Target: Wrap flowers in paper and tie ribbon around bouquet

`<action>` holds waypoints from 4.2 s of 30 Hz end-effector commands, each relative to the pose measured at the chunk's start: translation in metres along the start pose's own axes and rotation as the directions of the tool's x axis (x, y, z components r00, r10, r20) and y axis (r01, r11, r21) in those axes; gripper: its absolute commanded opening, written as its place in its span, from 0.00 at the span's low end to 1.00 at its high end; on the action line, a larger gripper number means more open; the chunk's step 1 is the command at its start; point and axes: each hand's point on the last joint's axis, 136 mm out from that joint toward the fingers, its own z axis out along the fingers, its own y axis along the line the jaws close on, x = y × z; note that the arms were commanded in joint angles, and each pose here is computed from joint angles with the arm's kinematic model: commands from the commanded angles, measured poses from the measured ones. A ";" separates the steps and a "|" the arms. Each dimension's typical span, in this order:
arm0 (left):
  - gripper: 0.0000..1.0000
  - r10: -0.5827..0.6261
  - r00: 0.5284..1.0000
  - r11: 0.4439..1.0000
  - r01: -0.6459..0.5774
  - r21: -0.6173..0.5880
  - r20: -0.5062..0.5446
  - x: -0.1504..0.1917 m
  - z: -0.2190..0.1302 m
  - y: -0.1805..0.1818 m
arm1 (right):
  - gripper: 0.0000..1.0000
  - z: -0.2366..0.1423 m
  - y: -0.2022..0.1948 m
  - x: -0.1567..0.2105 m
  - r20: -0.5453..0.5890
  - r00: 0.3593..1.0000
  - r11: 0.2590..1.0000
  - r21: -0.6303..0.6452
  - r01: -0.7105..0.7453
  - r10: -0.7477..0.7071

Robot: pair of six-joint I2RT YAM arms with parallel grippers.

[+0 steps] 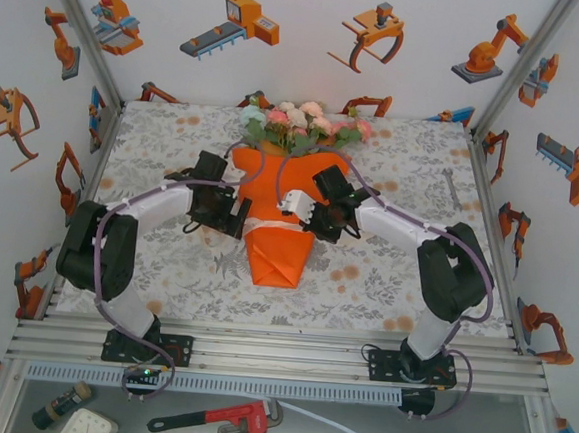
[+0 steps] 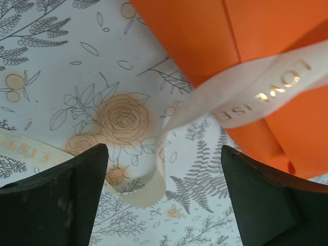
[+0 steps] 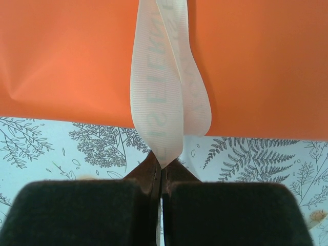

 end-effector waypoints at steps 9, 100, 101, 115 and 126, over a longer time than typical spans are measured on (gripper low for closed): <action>0.00 -0.021 0.994 0.998 0.014 -0.066 -0.104 0.006 0.017 0.012 | 0.14 -0.015 -0.027 -0.007 0.046 0.991 0.983 0.130 -0.133 0.128; 0.00 -0.301 0.952 0.932 0.307 -0.194 0.059 0.033 -0.031 0.080 | 0.00 -0.201 -0.323 0.357 0.831 -0.292 -0.738 0.194 -0.647 0.474; 0.00 -0.309 0.949 0.928 0.315 -0.198 0.063 0.033 -0.032 0.082 | 0.00 -0.205 -0.320 0.360 0.836 -0.304 -0.751 0.180 -0.635 0.457; 0.01 -0.320 0.924 0.947 0.319 0.037 0.208 -0.012 -0.052 0.048 | 0.00 -0.197 -0.289 0.248 0.814 -0.266 -0.479 0.018 -0.877 0.517; 0.43 -0.276 0.905 0.958 0.287 0.013 0.323 -0.044 -0.083 0.039 | 0.00 -0.185 -0.173 0.115 0.735 -0.051 -0.123 0.045 -0.991 0.676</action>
